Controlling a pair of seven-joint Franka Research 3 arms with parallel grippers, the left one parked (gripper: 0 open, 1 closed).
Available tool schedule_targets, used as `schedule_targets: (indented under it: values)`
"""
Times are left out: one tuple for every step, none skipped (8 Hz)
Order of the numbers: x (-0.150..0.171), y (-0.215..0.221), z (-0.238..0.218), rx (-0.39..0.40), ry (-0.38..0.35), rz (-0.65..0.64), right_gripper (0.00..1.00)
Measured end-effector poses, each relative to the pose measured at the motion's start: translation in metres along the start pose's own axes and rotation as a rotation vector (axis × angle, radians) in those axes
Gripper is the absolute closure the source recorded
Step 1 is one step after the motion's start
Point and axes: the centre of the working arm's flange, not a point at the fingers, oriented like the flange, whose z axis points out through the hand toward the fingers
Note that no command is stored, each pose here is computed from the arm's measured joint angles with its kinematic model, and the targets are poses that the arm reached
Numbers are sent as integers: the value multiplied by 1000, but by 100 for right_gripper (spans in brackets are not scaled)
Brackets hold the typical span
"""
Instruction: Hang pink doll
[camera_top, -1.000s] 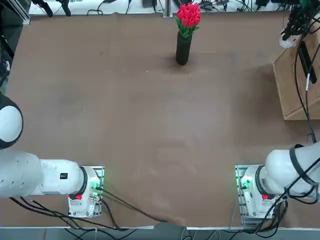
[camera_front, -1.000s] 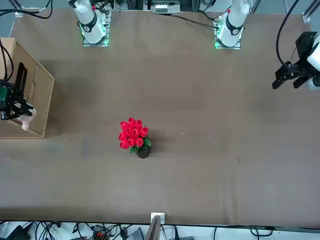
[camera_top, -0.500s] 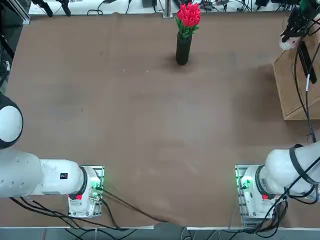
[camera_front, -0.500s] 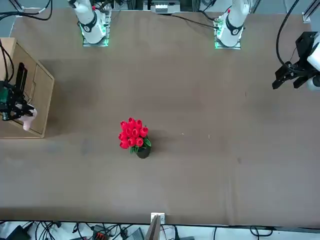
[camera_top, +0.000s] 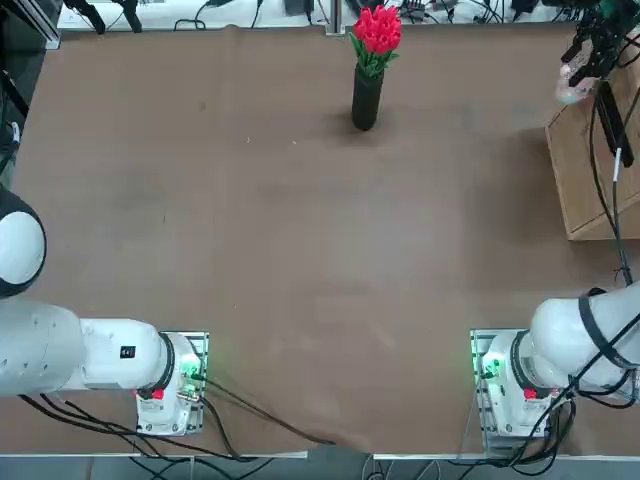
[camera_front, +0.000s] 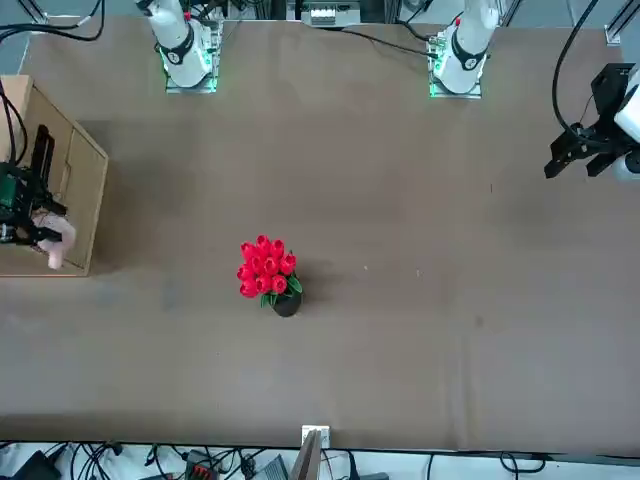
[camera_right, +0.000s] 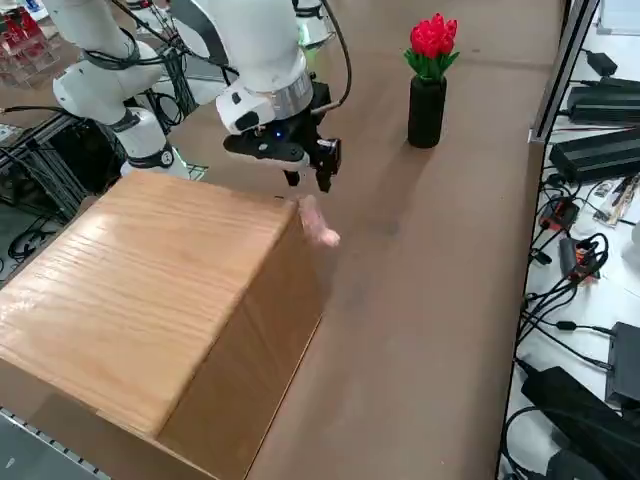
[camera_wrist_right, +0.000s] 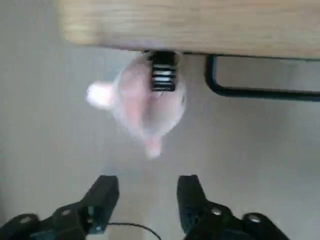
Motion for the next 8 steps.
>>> schedule_targets:
  values:
    - [-9,-1,-20,14,5,-91,5]
    - [-21,0,-44,13,6,-204,0]
    - [-36,2,-69,4,1,-338,0]
    - [-54,-1,-86,-4,11,-479,0]
    - [-71,-5,-91,-29,41,-615,0]
    - [-90,-10,-86,-73,60,-759,0]
    - [-104,-13,-77,-119,52,-910,0]
    - [-115,-14,-67,-156,30,-1049,0]
